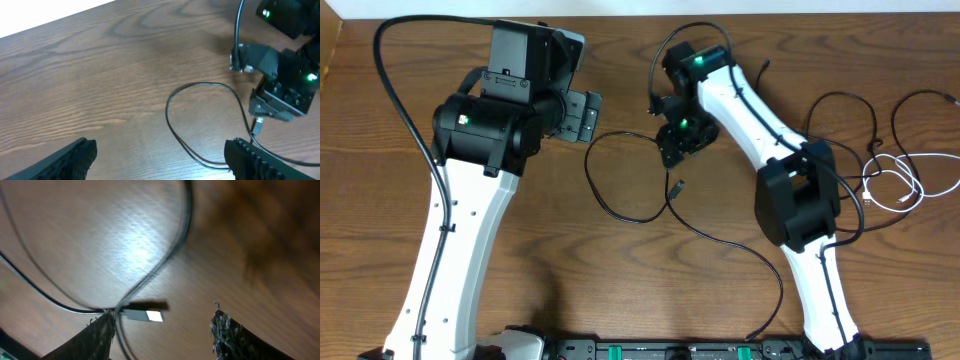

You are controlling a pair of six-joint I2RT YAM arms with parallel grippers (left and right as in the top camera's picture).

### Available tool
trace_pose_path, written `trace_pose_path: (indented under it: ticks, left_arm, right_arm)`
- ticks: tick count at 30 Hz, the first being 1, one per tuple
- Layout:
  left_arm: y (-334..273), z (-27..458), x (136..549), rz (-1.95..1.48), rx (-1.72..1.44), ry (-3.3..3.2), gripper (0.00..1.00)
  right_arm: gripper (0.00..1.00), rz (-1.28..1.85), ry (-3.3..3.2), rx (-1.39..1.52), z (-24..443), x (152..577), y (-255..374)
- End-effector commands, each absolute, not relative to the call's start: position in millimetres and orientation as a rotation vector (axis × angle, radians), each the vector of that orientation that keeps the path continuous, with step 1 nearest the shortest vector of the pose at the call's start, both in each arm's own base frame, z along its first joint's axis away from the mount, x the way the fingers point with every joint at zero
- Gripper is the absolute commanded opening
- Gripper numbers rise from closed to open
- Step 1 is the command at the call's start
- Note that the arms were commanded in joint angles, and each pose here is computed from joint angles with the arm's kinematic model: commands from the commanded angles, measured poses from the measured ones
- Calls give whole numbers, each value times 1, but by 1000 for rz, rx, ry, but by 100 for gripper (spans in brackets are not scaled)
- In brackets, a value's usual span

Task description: Untangle cables

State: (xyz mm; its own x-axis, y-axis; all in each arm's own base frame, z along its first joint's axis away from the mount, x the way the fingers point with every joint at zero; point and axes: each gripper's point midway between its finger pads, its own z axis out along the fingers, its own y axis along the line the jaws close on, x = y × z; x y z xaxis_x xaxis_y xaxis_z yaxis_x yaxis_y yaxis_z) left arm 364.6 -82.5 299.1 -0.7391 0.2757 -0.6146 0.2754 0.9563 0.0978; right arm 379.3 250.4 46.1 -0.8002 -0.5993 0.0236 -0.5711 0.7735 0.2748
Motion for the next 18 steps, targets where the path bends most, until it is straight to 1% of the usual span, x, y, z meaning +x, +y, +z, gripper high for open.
trace_pose_path:
  ticks: [1, 8, 18]
  left_arm:
    - [-69, 301, 367, 43, 318, 2444, 87]
    - [-52, 299, 368, 53, 241, 2464, 87]
    - [-48, 297, 368, -39, 216, 2478, 87]
  right_arm:
    - [62, -433, -2827, 1038, 54, 369, 273]
    - [62, -417, -2809, 1090, 53, 359, 287]
    - [63, -341, -2825, 1086, 48, 362, 281]
